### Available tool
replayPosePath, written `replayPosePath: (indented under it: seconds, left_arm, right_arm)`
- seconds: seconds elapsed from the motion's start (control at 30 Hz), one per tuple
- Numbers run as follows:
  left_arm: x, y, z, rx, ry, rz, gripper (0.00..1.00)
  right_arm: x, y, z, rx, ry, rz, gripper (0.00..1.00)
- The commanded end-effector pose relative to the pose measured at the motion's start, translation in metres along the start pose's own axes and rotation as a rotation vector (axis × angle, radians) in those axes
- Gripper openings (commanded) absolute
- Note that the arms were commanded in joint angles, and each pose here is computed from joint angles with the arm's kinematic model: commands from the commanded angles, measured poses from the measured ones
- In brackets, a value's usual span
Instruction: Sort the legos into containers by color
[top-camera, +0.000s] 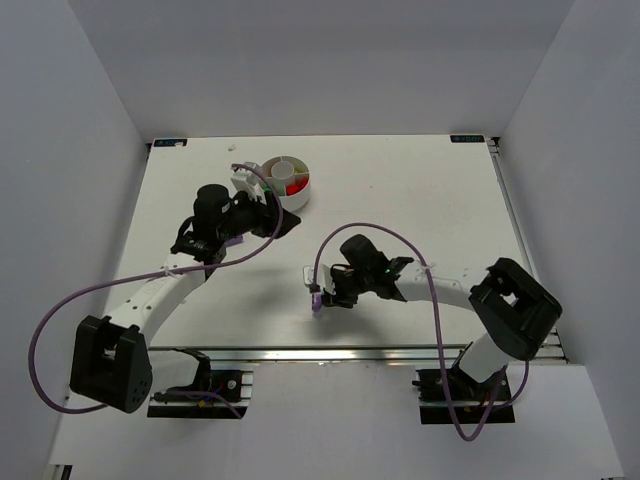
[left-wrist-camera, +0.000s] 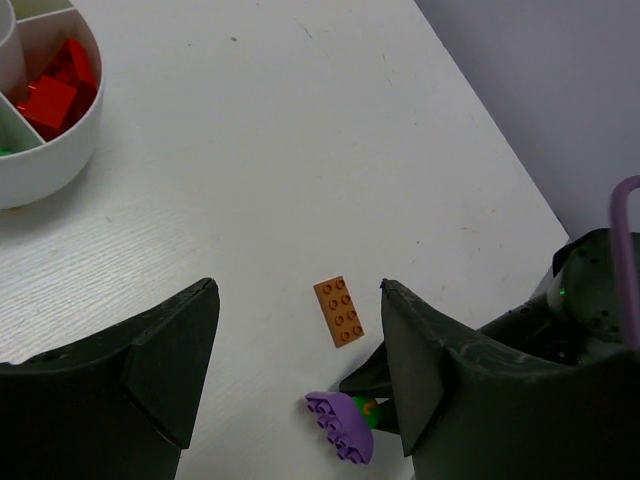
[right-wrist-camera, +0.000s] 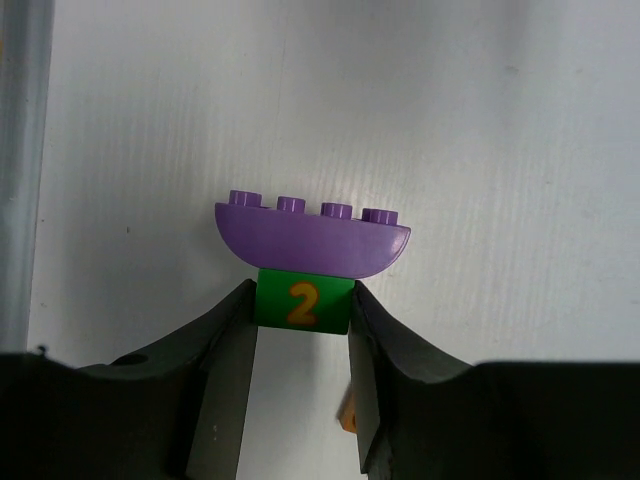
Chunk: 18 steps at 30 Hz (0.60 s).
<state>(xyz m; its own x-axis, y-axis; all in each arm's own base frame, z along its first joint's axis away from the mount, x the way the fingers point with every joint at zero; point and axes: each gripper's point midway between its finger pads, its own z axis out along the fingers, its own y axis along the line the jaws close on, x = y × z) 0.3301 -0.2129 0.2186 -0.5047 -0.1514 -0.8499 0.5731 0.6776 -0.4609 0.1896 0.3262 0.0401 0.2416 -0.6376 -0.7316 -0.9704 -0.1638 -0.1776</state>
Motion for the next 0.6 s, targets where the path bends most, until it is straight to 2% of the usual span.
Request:
replayPosePath:
  seconds: [0.0, 0.07, 0.57]
  left_arm:
    - [0.003, -0.015, 0.003, 0.086, 0.006, -0.023, 0.75]
    - [0.008, -0.020, 0.006, 0.122, 0.020, -0.044, 0.75]
    - [0.056, -0.053, 0.027, 0.304, 0.181, -0.122, 0.72]
  right_arm:
    - [-0.039, -0.026, -0.026, 0.099, -0.088, -0.056, 0.04]
    - [-0.042, -0.030, -0.033, 0.125, -0.097, -0.060, 0.00]
    - [-0.072, -0.064, -0.092, 0.379, -0.239, -0.047, 0.00]
